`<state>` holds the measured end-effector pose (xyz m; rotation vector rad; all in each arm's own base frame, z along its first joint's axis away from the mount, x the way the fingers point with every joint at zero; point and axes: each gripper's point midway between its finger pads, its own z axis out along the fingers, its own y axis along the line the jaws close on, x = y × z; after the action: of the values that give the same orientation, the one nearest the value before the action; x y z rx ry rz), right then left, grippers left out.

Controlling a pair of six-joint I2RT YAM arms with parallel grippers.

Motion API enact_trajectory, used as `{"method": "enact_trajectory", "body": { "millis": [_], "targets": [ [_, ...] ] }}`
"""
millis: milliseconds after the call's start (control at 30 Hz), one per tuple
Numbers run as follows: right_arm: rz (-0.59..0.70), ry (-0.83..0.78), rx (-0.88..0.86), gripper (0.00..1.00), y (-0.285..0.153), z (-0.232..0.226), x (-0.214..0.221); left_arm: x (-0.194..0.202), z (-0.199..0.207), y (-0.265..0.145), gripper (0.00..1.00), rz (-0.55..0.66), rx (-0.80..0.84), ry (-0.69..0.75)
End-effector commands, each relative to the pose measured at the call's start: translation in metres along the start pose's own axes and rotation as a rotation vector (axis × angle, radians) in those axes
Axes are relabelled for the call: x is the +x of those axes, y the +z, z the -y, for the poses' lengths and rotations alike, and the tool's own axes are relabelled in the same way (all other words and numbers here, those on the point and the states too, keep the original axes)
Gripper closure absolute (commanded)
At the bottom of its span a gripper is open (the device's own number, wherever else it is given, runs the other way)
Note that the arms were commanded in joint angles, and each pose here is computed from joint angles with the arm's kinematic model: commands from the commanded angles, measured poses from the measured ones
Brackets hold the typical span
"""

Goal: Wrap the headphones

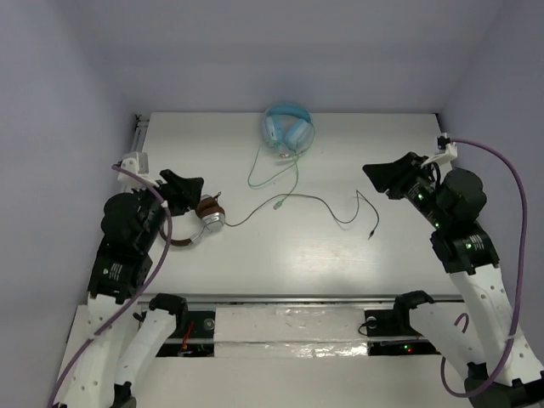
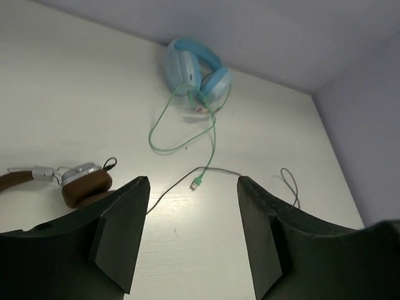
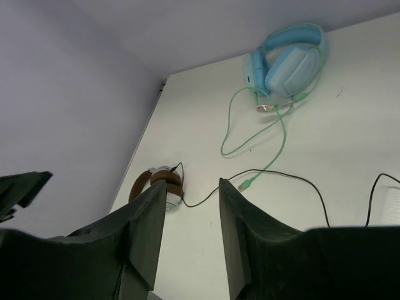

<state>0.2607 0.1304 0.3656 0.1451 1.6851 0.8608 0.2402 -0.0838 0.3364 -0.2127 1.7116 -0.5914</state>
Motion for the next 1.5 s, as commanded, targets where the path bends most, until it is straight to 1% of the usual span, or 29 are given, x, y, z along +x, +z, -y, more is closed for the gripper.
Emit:
{"method": "enact_trajectory", "body": {
  "millis": [0,33,67,100,133,167,200,233,267,300,367,400,433,533,567,600,667,700,767,800,833,867,900,933,1000,1033,1167,1467],
  "targets": [
    [0.034,-0.034,-0.105,0.55,0.000,-0.025,-0.010,0.024,-0.020,0.022,0.44,-0.077,-0.079,-0.047],
    [0.026,-0.038,-0.103,0.70,0.002,-0.025,-0.007,0.029,-0.024,0.027,0.44,-0.093,-0.104,-0.068],
    [0.004,-0.034,-0.096,0.78,0.008,-0.023,-0.001,0.031,-0.031,0.030,0.45,-0.093,-0.136,-0.072],
    [-0.004,-0.037,-0.102,0.86,0.012,-0.024,0.003,0.034,-0.036,0.032,0.50,-0.101,-0.164,-0.080],
    [-0.020,-0.045,-0.104,0.98,0.017,-0.026,0.010,0.040,-0.040,0.036,0.52,-0.123,-0.187,-0.100],
    [-0.050,-0.045,-0.084,1.00,0.028,-0.021,0.021,0.041,-0.050,0.037,0.55,-0.120,-0.242,-0.102],
    [-0.074,-0.048,-0.070,1.00,0.036,-0.017,0.033,0.044,-0.055,0.038,0.61,-0.132,-0.272,-0.107],
    [-0.070,-0.058,-0.036,1.00,0.045,-0.011,0.037,0.049,-0.062,0.039,0.65,-0.147,-0.306,-0.113],
    [-0.106,-0.066,-0.047,1.00,0.050,-0.018,0.052,0.057,-0.073,0.040,0.69,-0.177,-0.366,-0.106],
    [-0.142,-0.073,-0.024,1.00,0.061,-0.013,0.067,0.061,-0.080,0.040,0.79,-0.192,-0.398,-0.099],
    [-0.144,-0.098,0.001,1.00,0.068,-0.017,0.080,0.072,-0.101,0.036,0.91,-0.218,-0.504,-0.080],
    [-0.148,-0.106,0.006,1.00,0.071,-0.017,0.085,0.076,-0.108,0.034,1.00,-0.221,-0.540,-0.084],
    [-0.135,-0.116,0.015,1.00,0.073,-0.015,0.087,0.080,-0.114,0.032,1.00,-0.225,-0.569,-0.087],
    [-0.145,-0.130,0.008,1.00,0.074,-0.012,0.099,0.098,-0.132,0.029,1.00,-0.258,-0.644,-0.098],
    [-0.147,-0.130,0.008,1.00,0.074,-0.011,0.102,0.104,-0.147,0.021,1.00,-0.266,-0.716,-0.095],
    [-0.151,-0.130,0.007,1.00,0.074,-0.009,0.105,0.104,-0.152,0.020,1.00,-0.255,-0.743,-0.121],
    [-0.167,-0.125,-0.019,1.00,0.072,-0.009,0.116,0.114,-0.160,0.022,0.99,-0.284,-0.749,-0.135],
    [-0.169,-0.121,-0.027,1.00,0.072,-0.010,0.118,0.114,-0.169,0.021,0.91,-0.281,-0.782,-0.153],
    [-0.181,-0.114,-0.040,1.00,0.070,-0.011,0.120,0.127,-0.183,0.022,0.80,-0.320,-0.815,-0.173],
    [-0.180,-0.112,-0.046,1.00,0.069,-0.013,0.120,0.125,-0.195,0.020,0.66,-0.317,-0.852,-0.196],
    [-0.177,-0.109,-0.056,1.00,0.067,-0.015,0.118,0.131,-0.204,0.020,0.59,-0.343,-0.882,-0.206],
    [-0.174,-0.105,-0.061,0.99,0.066,-0.017,0.117,0.130,-0.209,0.023,0.54,-0.349,-0.878,-0.211],
    [-0.145,-0.100,-0.082,0.97,0.064,-0.022,0.110,0.130,-0.218,0.022,0.47,-0.352,-0.897,-0.214],
    [-0.135,-0.098,-0.091,0.94,0.062,-0.024,0.107,0.128,-0.231,0.019,0.44,-0.345,-0.936,-0.232],
    [-0.123,-0.096,-0.099,0.90,0.058,-0.026,0.103,0.142,-0.243,0.023,0.43,-0.413,-0.941,-0.244],
    [-0.120,-0.096,-0.098,0.87,0.057,-0.025,0.103,0.155,-0.252,0.023,0.43,-0.471,-0.971,-0.253],
    [-0.095,-0.094,-0.097,0.84,0.051,-0.026,0.096,0.182,-0.263,0.021,0.44,-0.581,-1.009,-0.264],
    [-0.093,-0.088,-0.117,0.84,0.046,-0.030,0.095,0.195,-0.279,0.018,0.44,-0.622,-1.074,-0.248]
  ]
}}
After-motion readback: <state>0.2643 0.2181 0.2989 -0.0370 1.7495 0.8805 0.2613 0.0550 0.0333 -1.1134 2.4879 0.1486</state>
